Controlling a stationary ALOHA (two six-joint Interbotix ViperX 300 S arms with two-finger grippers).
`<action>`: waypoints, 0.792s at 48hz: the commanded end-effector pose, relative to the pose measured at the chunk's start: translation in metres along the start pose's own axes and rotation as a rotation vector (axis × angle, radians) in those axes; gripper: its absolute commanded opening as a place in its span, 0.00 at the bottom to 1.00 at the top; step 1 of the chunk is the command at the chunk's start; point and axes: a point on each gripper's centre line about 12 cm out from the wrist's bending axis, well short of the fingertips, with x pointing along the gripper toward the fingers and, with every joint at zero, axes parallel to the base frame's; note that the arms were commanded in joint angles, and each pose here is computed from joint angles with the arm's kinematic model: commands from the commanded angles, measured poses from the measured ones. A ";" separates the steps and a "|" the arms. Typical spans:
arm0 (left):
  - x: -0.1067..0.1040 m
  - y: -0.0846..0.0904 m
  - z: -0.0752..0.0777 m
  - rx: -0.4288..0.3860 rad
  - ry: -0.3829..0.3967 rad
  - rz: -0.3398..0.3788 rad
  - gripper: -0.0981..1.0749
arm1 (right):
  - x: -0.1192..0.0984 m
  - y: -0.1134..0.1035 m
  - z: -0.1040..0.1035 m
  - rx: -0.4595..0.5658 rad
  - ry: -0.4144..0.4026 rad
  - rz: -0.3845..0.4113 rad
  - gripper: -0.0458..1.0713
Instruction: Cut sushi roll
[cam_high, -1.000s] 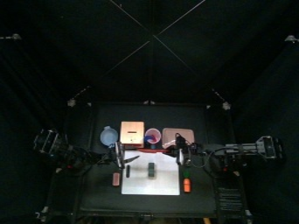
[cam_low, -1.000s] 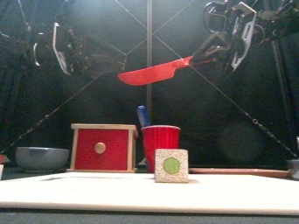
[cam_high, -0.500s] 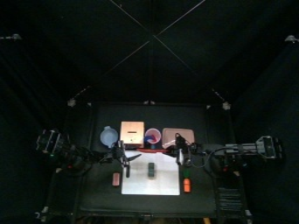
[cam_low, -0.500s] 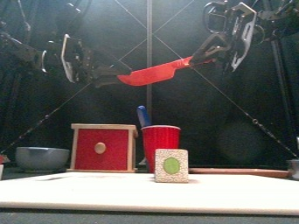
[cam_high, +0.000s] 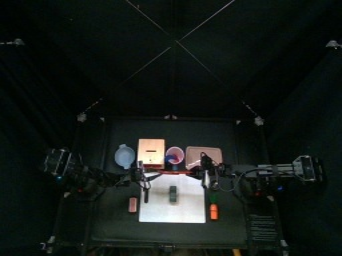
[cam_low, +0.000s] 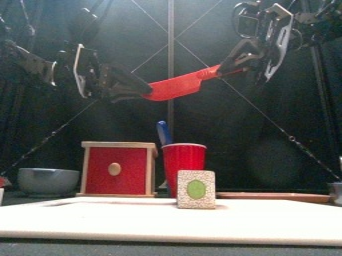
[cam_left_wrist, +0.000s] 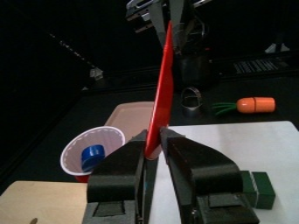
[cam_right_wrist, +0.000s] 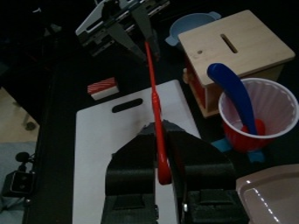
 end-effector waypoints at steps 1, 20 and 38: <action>0.007 0.002 0.008 -0.008 -0.028 0.012 0.55 | -0.002 0.003 0.009 0.005 -0.030 0.010 0.36; 0.005 -0.004 0.010 -0.020 -0.041 -0.021 0.53 | -0.001 0.004 0.004 0.004 -0.014 0.013 0.36; -0.007 -0.009 0.010 -0.141 -0.130 -0.099 0.53 | 0.001 0.005 0.000 -0.003 -0.002 0.015 0.36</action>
